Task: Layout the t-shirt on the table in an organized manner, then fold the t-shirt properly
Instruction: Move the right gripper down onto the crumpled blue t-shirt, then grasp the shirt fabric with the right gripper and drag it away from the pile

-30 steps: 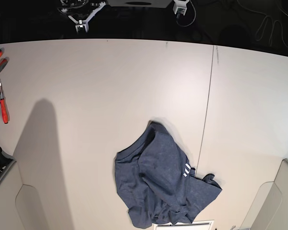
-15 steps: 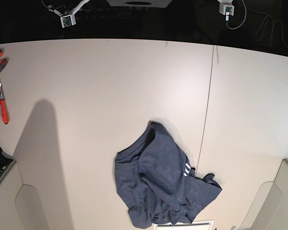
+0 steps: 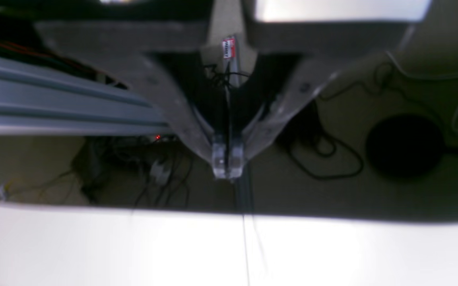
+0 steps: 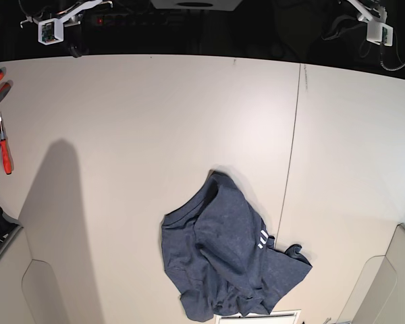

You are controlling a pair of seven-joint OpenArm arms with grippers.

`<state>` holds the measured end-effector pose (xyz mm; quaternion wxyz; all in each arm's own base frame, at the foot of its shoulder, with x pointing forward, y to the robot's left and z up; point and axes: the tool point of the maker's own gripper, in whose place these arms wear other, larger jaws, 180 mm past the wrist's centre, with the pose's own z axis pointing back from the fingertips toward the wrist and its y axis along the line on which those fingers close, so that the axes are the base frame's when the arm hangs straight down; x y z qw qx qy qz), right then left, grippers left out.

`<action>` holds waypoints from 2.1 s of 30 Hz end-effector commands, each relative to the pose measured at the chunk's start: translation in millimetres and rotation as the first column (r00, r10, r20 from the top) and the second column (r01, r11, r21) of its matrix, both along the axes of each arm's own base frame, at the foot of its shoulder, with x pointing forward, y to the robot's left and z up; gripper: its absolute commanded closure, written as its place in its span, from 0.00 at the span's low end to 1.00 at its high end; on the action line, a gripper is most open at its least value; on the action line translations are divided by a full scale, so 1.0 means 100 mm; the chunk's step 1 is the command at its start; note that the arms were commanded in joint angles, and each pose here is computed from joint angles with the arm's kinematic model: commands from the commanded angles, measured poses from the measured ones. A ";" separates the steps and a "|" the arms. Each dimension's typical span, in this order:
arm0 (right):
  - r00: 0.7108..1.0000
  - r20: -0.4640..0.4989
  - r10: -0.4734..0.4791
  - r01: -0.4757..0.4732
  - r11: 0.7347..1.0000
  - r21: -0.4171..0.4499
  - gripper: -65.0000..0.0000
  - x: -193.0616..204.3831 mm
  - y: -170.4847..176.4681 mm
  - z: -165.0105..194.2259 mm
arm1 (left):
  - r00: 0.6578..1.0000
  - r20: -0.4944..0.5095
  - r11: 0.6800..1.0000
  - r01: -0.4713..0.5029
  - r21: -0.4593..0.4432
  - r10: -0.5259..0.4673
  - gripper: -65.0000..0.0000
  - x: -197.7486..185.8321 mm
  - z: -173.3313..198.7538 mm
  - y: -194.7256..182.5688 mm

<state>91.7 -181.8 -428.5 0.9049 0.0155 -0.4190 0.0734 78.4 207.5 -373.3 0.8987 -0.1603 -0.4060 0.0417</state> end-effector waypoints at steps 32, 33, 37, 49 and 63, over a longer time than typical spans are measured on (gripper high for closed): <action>0.917 0.395 0.050 -0.174 0.943 0.284 0.49 3.27 1.99 0.90 | 0.899 0.402 0.973 0.092 0.210 -0.172 0.68 1.82 0.73 -0.42; 0.926 0.373 0.062 -0.178 0.941 0.287 0.49 3.39 2.08 0.84 | 0.904 0.400 0.975 0.072 0.211 -0.153 0.68 1.83 0.72 -0.38; 0.927 0.361 0.101 -0.202 0.946 0.255 0.49 3.84 2.21 0.85 | 0.914 0.386 0.977 0.051 0.207 -0.129 0.68 1.86 0.65 -0.33; 0.912 0.330 0.244 -0.283 0.956 0.075 0.49 4.24 2.13 0.60 | 0.943 0.316 0.980 0.040 0.193 -0.101 0.68 1.79 0.37 -0.24; 0.924 0.313 0.218 -0.269 0.954 0.130 0.49 3.90 2.14 0.24 | 0.942 0.321 0.980 0.041 0.195 -0.103 0.68 1.82 0.39 -0.24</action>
